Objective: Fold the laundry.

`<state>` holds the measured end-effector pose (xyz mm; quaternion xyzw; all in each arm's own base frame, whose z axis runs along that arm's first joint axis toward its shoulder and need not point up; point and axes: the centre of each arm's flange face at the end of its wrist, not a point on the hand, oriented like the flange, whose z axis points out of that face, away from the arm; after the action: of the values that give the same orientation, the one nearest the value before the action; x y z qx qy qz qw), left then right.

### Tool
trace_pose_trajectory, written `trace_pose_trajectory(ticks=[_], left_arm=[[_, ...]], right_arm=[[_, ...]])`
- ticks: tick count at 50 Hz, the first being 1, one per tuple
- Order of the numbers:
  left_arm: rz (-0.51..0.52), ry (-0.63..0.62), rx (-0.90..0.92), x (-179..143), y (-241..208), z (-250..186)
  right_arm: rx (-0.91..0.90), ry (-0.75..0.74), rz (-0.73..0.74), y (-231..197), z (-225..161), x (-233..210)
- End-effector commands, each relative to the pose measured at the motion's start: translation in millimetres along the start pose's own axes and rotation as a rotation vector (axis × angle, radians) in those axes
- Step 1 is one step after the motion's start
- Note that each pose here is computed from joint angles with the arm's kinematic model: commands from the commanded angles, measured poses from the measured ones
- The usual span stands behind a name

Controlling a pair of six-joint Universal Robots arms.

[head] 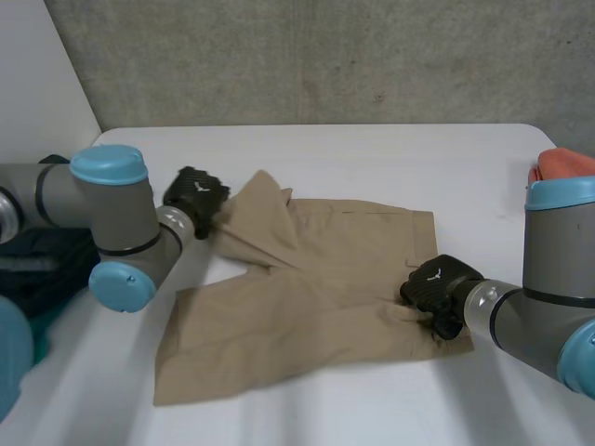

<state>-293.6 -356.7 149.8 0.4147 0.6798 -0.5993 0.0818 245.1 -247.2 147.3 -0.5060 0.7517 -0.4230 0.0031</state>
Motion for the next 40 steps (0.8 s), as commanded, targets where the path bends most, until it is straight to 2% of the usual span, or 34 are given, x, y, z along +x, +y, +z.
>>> trace_pose_trajectory(ticks=[1,5,10,17,21,24,29,33,37,40], left_arm=[[0.137,-0.028,-0.164,-4,13,-30],[0.193,-0.027,-0.246,3,21,-42],[0.19,-0.049,-0.266,12,21,-45],[0.128,-0.108,-0.193,-3,-2,-51],[0.064,-0.138,-0.177,-20,-15,-73],[0.007,-0.089,-0.207,-19,-16,-106],[-0.108,0.113,-0.286,7,-1,-169],[-0.193,0.25,-0.312,28,11,-200],[-0.234,0.314,-0.301,41,17,-210],[-0.25,0.278,-0.272,43,21,-201]], right_arm=[[0.021,-0.017,0.017,-6,-4,-8],[0.025,-0.031,0.032,-8,-6,-13],[0.031,-0.037,0.039,-9,-8,-17],[0.043,-0.027,0.073,-11,-9,-15],[0.058,-0.012,0.1,-13,-8,-11],[0.065,-0.001,0.113,-14,-7,-9],[0.066,0.005,0.126,-13,-6,-8],[0.068,0.005,0.128,-13,-6,-7],[0.066,-0.001,0.126,-13,-6,-10],[0.064,-0.009,0.124,-13,-7,-12]])
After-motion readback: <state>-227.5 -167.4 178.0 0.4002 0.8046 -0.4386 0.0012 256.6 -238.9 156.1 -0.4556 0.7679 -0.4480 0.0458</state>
